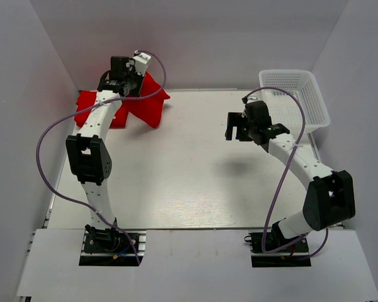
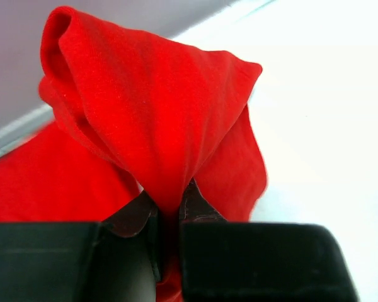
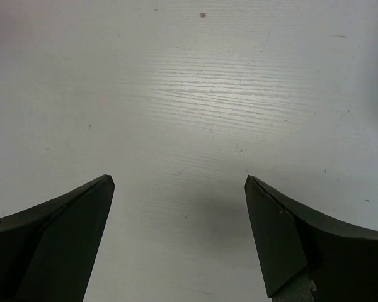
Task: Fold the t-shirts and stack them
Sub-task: Put the neatly folded tshirt into the corner of the board with the left arm
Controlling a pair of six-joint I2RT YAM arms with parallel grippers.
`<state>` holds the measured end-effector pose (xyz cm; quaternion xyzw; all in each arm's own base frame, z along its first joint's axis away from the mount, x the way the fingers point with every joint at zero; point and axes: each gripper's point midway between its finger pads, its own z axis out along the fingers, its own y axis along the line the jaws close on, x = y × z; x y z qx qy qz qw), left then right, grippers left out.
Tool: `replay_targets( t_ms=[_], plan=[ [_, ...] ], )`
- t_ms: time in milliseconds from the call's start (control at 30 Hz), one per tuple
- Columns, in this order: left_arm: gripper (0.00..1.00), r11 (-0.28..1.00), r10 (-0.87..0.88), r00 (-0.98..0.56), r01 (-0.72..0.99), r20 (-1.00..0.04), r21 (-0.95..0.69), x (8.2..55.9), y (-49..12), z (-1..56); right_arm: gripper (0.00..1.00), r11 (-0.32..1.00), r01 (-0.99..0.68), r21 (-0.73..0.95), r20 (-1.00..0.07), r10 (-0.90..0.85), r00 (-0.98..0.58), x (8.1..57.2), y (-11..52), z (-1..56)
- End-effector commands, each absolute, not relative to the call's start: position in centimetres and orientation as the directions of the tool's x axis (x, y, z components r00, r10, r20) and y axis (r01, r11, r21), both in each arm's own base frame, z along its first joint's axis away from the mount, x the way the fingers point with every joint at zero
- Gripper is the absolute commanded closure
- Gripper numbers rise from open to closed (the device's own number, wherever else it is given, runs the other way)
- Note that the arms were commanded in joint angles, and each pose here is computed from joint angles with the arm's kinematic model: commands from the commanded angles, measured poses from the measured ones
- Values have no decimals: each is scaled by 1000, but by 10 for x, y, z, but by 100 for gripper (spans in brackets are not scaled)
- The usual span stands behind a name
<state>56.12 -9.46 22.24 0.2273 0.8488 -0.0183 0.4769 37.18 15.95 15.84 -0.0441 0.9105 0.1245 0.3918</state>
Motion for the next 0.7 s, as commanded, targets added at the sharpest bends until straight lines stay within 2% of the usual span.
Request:
replay_targets(
  t_ms=[0, 233, 367, 500, 667],
  plan=[
    [100, 863, 442, -360, 422, -822, 280, 569, -79, 258, 10, 976, -143, 163, -739, 25, -673, 377, 151, 161],
    [100, 816, 536, -333, 439, -776, 376, 568, -37, 267, 10, 980, -134, 150, -732, 19, -681, 378, 149, 159],
    [100, 789, 552, -307, 493, -775, 366, 563, -24, 263, 10, 978, -153, 143, -727, -1, -687, 380, 152, 158],
    [100, 823, 513, -277, 427, -812, 375, 576, -3, 282, 10, 975, -164, 150, -725, -4, -689, 383, 156, 164],
    [100, 833, 460, -236, 448, -856, 324, 581, -3, 294, 10, 971, -175, 163, -731, 0, -682, 388, 160, 168]
  ],
)
